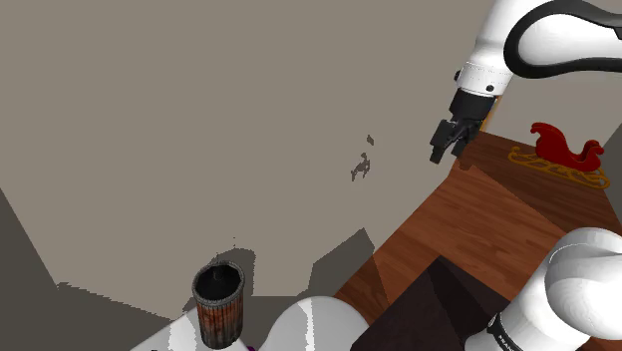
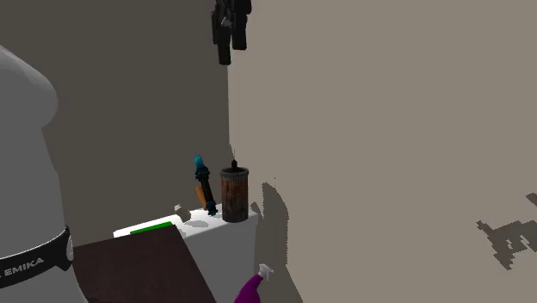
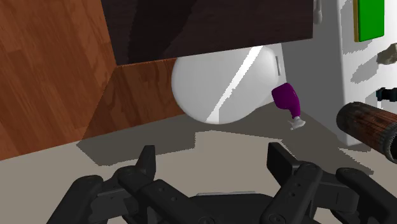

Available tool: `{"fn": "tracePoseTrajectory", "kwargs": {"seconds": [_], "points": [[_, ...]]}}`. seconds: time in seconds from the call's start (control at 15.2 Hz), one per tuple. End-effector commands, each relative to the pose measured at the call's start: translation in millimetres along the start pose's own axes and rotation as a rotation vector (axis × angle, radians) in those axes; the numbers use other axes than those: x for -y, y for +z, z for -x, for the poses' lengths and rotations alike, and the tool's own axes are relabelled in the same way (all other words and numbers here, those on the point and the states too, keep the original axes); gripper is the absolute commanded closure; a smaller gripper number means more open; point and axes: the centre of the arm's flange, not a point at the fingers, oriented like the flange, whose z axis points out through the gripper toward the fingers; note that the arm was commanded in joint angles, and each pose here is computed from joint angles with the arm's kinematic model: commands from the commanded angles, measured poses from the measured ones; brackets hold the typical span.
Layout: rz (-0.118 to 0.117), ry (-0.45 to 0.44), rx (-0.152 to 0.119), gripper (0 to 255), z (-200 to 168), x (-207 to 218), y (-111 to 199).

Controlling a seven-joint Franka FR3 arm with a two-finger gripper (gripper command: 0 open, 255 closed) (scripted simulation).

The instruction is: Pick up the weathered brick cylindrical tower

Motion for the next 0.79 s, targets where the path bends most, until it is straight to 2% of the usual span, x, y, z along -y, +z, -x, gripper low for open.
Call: {"fn": "tracePoseTrajectory", "kwargs": {"seconds": [0.0,0.73], "points": [[0.000,0.000,0.000,0,0,0,0],[-0.019,0.034,0.052,0,-44,125,58]]}}
